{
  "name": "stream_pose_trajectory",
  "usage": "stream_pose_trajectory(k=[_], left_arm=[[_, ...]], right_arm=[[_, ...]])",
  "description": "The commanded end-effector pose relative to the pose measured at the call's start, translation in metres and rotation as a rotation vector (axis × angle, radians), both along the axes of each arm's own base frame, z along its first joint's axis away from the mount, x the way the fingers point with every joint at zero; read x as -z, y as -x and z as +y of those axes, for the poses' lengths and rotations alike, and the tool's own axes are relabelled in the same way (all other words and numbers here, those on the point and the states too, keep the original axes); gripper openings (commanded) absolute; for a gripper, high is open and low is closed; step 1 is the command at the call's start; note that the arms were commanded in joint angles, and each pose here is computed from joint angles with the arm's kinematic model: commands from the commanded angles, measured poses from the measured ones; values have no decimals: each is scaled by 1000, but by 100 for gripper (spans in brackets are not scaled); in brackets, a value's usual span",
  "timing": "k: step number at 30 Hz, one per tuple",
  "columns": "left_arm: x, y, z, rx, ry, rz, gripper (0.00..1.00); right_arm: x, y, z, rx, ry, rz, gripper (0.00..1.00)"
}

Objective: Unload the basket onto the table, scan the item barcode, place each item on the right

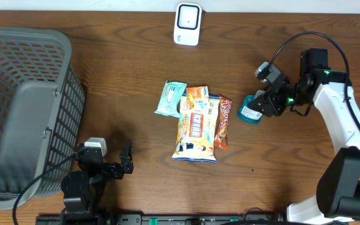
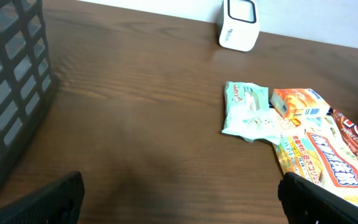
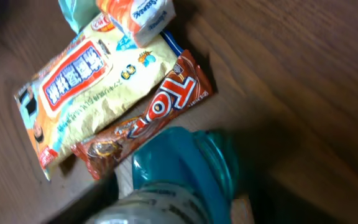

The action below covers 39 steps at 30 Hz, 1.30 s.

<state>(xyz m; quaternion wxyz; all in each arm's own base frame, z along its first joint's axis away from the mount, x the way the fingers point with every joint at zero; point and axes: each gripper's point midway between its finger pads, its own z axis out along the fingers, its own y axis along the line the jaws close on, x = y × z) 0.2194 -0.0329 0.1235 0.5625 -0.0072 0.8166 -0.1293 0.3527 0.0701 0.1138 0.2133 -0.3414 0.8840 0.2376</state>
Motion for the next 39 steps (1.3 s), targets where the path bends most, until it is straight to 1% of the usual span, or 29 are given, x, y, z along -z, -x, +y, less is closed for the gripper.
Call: stream_pose_trajectory(k=[1, 2, 3, 5, 8, 11, 14, 17, 18, 21, 23, 26, 29, 31, 33, 39], left_arm=[[10, 2, -1, 3, 14, 31, 100], [10, 2, -1, 3, 14, 31, 100], [10, 2, -1, 3, 14, 31, 100], [10, 2, -1, 3, 14, 31, 100], [10, 2, -1, 3, 14, 31, 100], [10, 2, -1, 3, 14, 31, 100], [10, 2, -1, 3, 14, 31, 100], [10, 2, -1, 2, 14, 31, 100], [10, 2, -1, 3, 14, 31, 100], [10, 2, -1, 3, 14, 31, 100], [10, 2, -1, 3, 14, 31, 100], [10, 2, -1, 3, 14, 31, 100], [10, 2, -1, 3, 14, 31, 100], [10, 2, -1, 2, 14, 31, 100], [10, 2, -1, 2, 14, 31, 100], [10, 2, -1, 3, 14, 31, 100]], right_arm=[[0, -1, 6, 22, -27, 29, 79], [1, 0, 10, 11, -26, 29, 95], [1, 0, 13, 3, -26, 29, 99], [0, 2, 18, -9, -26, 31, 99], [2, 0, 15, 32, -10, 50, 99], [-1, -4, 5, 103, 45, 52, 99], [-22, -9, -1, 183, 58, 6, 99], [-45, -12, -17, 288, 123, -61, 99], [-59, -11, -26, 351, 152, -95, 99], [-94, -3, -45, 536, 179, -161, 99], [-119, 10, -44, 586, 142, -201, 99], [-142, 21, -35, 573, 70, -250, 99], [-157, 28, -22, 489, 24, -306, 99], [-153, 31, -11, 373, 17, -324, 99], [-134, 32, -5, 311, 18, -289, 99], [-53, 21, -5, 281, 44, -158, 99]])
